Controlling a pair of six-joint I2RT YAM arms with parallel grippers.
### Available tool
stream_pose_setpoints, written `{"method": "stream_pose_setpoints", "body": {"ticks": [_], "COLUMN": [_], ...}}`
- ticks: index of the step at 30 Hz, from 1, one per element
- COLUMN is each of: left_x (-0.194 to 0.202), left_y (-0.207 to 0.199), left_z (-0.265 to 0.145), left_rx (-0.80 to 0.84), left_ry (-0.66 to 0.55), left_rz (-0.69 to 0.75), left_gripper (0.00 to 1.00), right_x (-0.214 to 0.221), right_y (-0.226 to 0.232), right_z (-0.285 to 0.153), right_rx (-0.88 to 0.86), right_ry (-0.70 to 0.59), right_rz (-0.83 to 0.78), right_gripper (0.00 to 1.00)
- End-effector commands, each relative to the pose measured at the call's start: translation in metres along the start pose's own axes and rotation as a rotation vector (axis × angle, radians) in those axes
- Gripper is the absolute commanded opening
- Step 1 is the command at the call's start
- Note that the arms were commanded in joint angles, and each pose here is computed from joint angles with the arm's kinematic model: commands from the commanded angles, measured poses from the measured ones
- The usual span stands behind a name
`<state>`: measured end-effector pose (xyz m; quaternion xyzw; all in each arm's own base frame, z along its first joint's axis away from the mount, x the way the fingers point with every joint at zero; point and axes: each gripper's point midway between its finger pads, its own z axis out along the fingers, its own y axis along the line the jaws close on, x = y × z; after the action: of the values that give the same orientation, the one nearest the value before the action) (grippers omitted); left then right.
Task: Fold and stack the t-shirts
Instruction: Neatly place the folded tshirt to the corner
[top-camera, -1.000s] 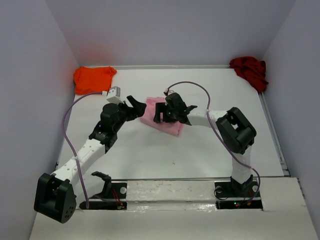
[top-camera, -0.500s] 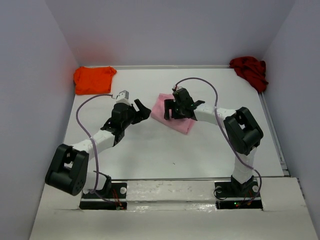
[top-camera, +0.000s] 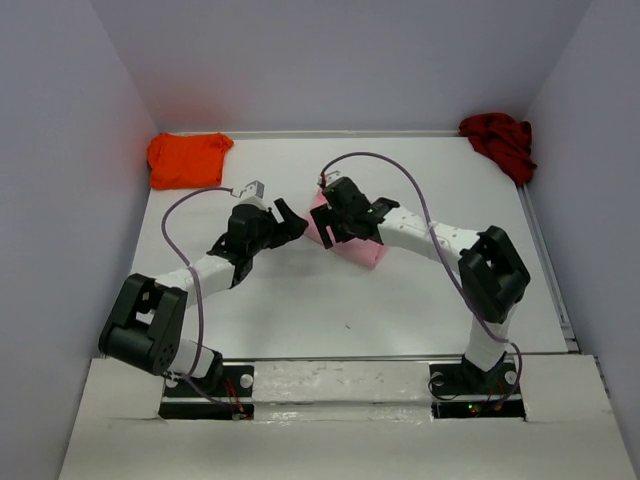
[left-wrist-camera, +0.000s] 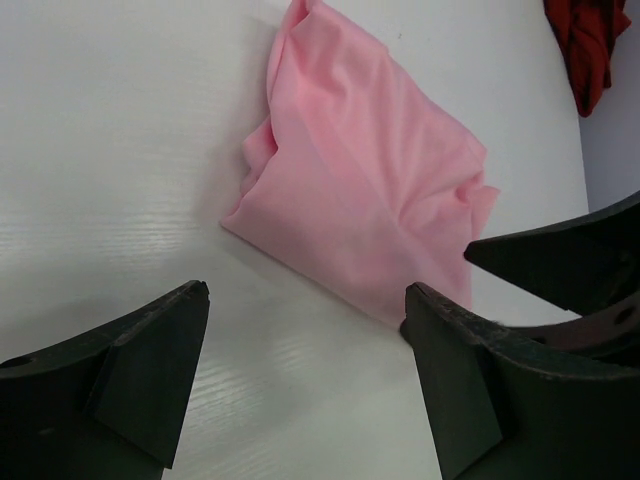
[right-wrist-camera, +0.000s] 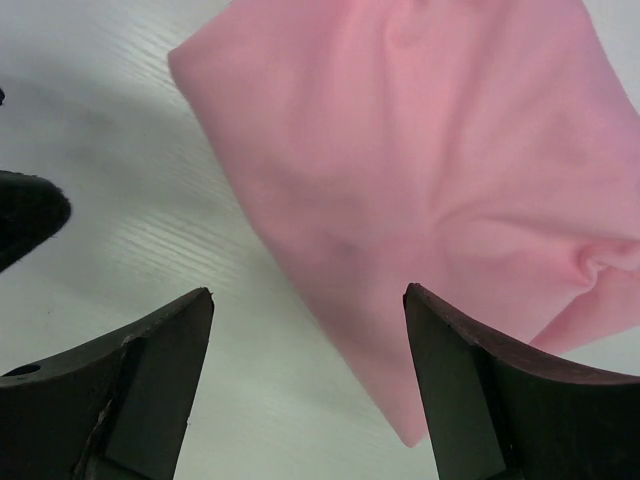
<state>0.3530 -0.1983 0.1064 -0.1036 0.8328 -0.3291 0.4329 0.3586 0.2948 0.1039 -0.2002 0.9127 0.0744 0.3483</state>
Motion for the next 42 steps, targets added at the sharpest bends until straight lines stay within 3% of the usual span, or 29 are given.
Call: {"method": "stream_pose_setpoints", "body": {"ticks": [1,14,18,20,21,24,29,37,42], "left_x": [-0.027,-0.034,-0.039,-0.040,-0.038,-0.033,-0.008,0.036,0.032], "left_y": [-0.028,-0.018,-0.012,-0.008,-0.004,0.000,0.013,0.035,0.026], "left_z": [-0.012,-0.024,-0.029,-0.030,-0.028,-0.023,-0.004,0.029,0.034], "left_rx": [0.084,0.048,0.030,0.021,0.012,0.011,0.039,0.165,0.261], "left_ry": [-0.081,-0.112,-0.136,-0.140,-0.134,-0.118,-0.033,0.134,0.114], "left_rz": [0.016,0.026,0.017,0.015,0.013,-0.001,-0.051,-0.267,-0.346], "left_gripper": [0.89,0.89,0.89,0.90,0.90,0.90,0.91,0.92,0.92], "right_x": [0.007,0.012,0.018,0.027,0.029,0.032,0.039,0.027,0.019], "right_y": [0.005,-0.009,-0.006,-0.007,-0.007,-0.007,-0.007,-0.004,-0.002], "right_z": [0.004,0.045,0.056,0.062,0.062,0.058,0.047,0.029,0.015], "right_rx": [0.117,0.233,0.225,0.227,0.222,0.218,0.207,0.175,0.148], "right_ry": [0.038,0.032,0.043,0.063,0.066,0.068,0.062,0.017,-0.011], "right_rz": [-0.191,-0.269,-0.281,-0.288,-0.285,-0.275,-0.276,-0.253,-0.238], "right_gripper": [0.82,0.82,0.75,0.56,0.36,0.00,0.00,0.00,0.00]}}
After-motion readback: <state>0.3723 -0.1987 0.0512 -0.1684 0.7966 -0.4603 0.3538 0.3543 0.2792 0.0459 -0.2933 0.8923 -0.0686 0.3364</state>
